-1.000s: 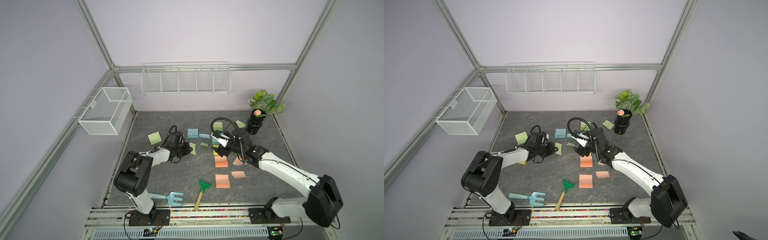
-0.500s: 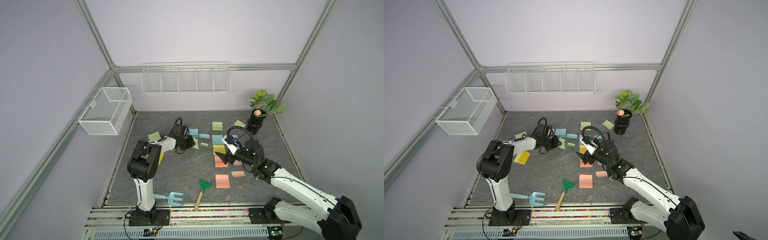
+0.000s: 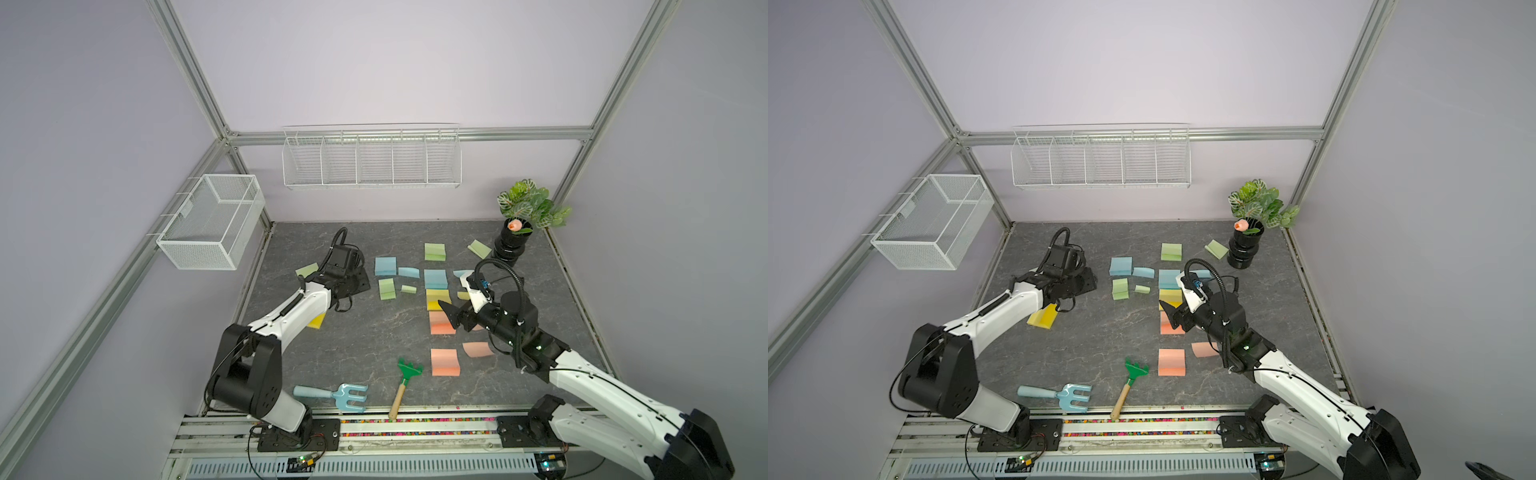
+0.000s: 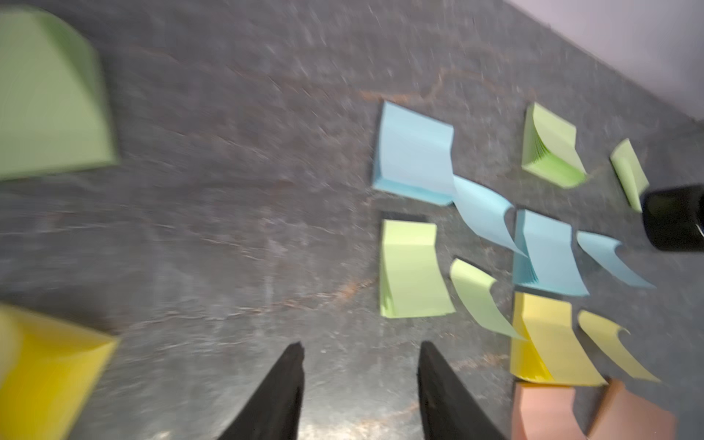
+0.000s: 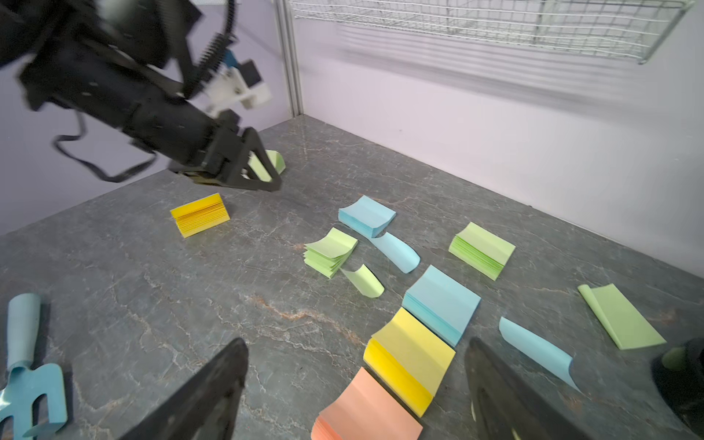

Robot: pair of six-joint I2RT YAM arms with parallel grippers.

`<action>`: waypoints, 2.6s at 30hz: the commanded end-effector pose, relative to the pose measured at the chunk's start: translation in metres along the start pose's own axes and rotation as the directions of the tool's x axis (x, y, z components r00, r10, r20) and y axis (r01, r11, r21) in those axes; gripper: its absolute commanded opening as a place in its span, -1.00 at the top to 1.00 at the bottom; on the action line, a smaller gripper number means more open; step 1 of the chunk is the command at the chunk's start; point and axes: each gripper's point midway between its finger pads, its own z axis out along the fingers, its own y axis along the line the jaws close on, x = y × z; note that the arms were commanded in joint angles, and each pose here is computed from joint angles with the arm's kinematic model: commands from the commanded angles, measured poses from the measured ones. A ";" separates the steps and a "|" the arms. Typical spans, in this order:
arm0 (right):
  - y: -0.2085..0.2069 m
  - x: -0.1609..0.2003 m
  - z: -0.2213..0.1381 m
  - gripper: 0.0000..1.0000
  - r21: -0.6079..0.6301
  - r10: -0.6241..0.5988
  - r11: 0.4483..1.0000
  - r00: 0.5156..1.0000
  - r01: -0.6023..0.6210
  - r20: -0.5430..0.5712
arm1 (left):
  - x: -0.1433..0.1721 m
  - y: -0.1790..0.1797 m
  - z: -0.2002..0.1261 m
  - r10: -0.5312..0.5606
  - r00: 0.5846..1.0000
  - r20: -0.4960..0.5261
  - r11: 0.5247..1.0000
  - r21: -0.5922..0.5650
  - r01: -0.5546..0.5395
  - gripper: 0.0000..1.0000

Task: Tear off pages from different memo pads
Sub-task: Place the memo pad at the center of the board, then move the memo pad to the center of the board.

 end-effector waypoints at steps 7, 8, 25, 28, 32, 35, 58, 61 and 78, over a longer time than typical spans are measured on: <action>0.009 0.003 0.009 -0.78 -0.056 0.061 0.997 0.998 -0.062 -0.009 | 0.016 0.168 -0.026 -0.287 0.943 0.167 0.880 -0.343 0.329 -0.34; 0.011 0.003 0.009 -0.78 -0.067 0.064 0.996 0.998 -0.065 -0.012 | 0.016 0.173 -0.025 -0.299 0.938 0.176 0.875 -0.341 0.343 -0.34; 0.017 0.008 0.013 -0.78 -0.102 0.070 0.992 0.997 -0.073 -0.031 | 0.018 0.188 0.023 -0.360 0.932 0.037 0.876 -0.332 0.351 -0.23; 0.017 0.009 0.014 -0.78 -0.100 0.068 0.992 0.997 -0.072 -0.036 | 0.021 0.182 0.030 -0.359 0.933 0.012 0.889 -0.301 0.345 -0.19; 0.016 0.010 0.014 -0.78 -0.097 0.066 0.993 0.997 -0.070 -0.037 | 0.025 0.179 0.037 -0.348 0.937 -0.026 0.899 -0.291 0.326 -0.03; 0.016 0.010 0.014 -0.78 -0.096 0.065 0.993 0.997 -0.068 -0.037 | 0.029 0.187 0.040 -0.333 0.942 -0.040 0.894 -0.331 0.302 0.00; 0.014 0.010 0.013 -0.78 -0.085 0.067 0.994 0.997 -0.070 -0.040 | 0.104 0.104 0.044 -0.242 0.937 -0.251 0.968 -0.128 0.215 0.09; 0.014 0.011 0.013 -0.78 -0.079 0.067 0.994 0.997 -0.070 -0.042 | 0.120 0.093 0.050 -0.201 0.936 -0.288 0.978 -0.121 0.173 0.09; 0.011 0.021 0.022 -0.78 -0.068 0.069 0.995 0.995 -0.075 -0.077 | 0.064 0.072 0.009 -0.115 0.988 -0.098 0.980 -0.173 0.097 -0.11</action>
